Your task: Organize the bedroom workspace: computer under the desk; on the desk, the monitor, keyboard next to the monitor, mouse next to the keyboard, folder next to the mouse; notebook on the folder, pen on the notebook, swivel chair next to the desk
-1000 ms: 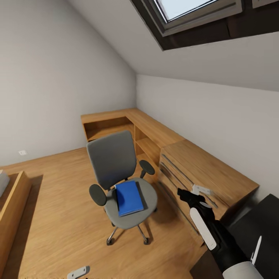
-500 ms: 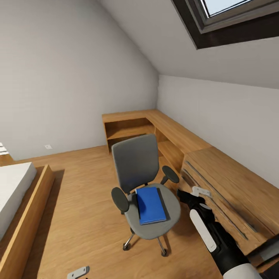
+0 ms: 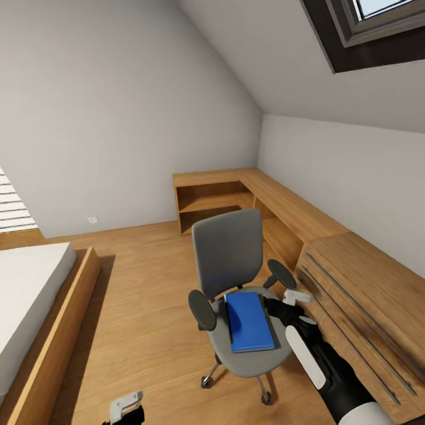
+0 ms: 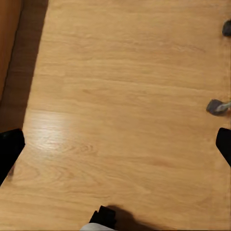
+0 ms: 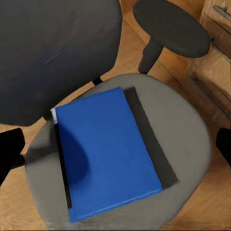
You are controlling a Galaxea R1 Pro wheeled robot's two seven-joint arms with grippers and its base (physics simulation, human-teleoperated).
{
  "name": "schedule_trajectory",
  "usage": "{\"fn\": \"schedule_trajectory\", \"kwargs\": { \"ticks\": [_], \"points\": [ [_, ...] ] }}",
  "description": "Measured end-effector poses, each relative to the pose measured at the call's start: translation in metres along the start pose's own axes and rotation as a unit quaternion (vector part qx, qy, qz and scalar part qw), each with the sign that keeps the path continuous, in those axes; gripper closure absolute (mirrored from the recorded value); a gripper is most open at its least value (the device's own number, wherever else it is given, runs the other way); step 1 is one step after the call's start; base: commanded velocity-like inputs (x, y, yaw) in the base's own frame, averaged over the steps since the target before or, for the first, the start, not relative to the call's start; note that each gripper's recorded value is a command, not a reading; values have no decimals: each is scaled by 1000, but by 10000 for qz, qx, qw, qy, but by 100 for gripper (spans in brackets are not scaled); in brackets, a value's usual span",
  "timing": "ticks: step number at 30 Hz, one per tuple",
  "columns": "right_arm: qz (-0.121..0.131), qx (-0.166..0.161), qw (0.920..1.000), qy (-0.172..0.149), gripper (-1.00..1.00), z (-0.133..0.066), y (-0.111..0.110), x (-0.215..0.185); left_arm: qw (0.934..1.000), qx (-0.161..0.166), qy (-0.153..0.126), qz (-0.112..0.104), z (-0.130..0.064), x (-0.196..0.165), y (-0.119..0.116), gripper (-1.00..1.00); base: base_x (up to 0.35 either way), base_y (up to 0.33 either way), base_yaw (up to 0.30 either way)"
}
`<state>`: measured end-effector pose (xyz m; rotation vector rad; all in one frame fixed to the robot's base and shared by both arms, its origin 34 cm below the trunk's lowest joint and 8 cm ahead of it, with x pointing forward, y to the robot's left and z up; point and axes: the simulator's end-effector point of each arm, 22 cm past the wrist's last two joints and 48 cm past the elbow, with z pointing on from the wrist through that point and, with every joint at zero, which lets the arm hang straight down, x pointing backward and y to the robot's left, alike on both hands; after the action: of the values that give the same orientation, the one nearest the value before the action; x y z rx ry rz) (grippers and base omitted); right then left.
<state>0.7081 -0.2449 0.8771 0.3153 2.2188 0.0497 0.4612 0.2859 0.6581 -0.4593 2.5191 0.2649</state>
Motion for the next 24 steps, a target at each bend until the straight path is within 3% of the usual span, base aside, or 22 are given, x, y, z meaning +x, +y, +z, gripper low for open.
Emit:
{"fn": "schedule_trajectory", "kwargs": {
  "ticks": [1, 3, 6, 8, 9, 10, 15, 19, 24],
  "points": [
    [16, -357, 9991, 230, -100, 11, 4, 27, 9989, 230, -347, -198, -7, -37, -23, -100, 0, 0, 0],
    [84, -554, 9982, 232, -100, 19, 2, 42, 9957, 435, -712, -411, -23, -85, -47, -100, 0, 0, 0],
    [124, -660, 9975, 197, -100, 25, 1, 49, 9945, 541, -775, -455, -43, -116, -62, -100, 0, 0, 0],
    [142, -709, 9972, 180, -100, 27, 1, 52, 9938, 643, -851, -315, -75, -154, -72, -100, 0, 0, 0],
    [156, -731, 9970, 181, -100, 29, 1, 54, 9908, 810, -863, -654, -103, -189, -72, -100, 0, 0, 0],
    [162, -735, 9970, 181, -100, 29, 1, 55, 9876, 939, -934, -838, -114, -204, -74, -100, 0, 0, 0],
    [214, -766, 9968, 50, -100, 32, 4, 47, 9874, 897, -791, -1037, -106, -203, -66, -100, 0, 0, 0],
    [308, -831, 9958, -222, -100, 31, 6, 23, 9908, 666, -774, -894, -90, -199, -44, -100, 0, 0, 0],
    [337, -825, 9957, -244, -100, 35, 4, 25, 9933, 632, -617, -747, -78, -178, -50, -100, 0, 0, 0]
  ]
}}
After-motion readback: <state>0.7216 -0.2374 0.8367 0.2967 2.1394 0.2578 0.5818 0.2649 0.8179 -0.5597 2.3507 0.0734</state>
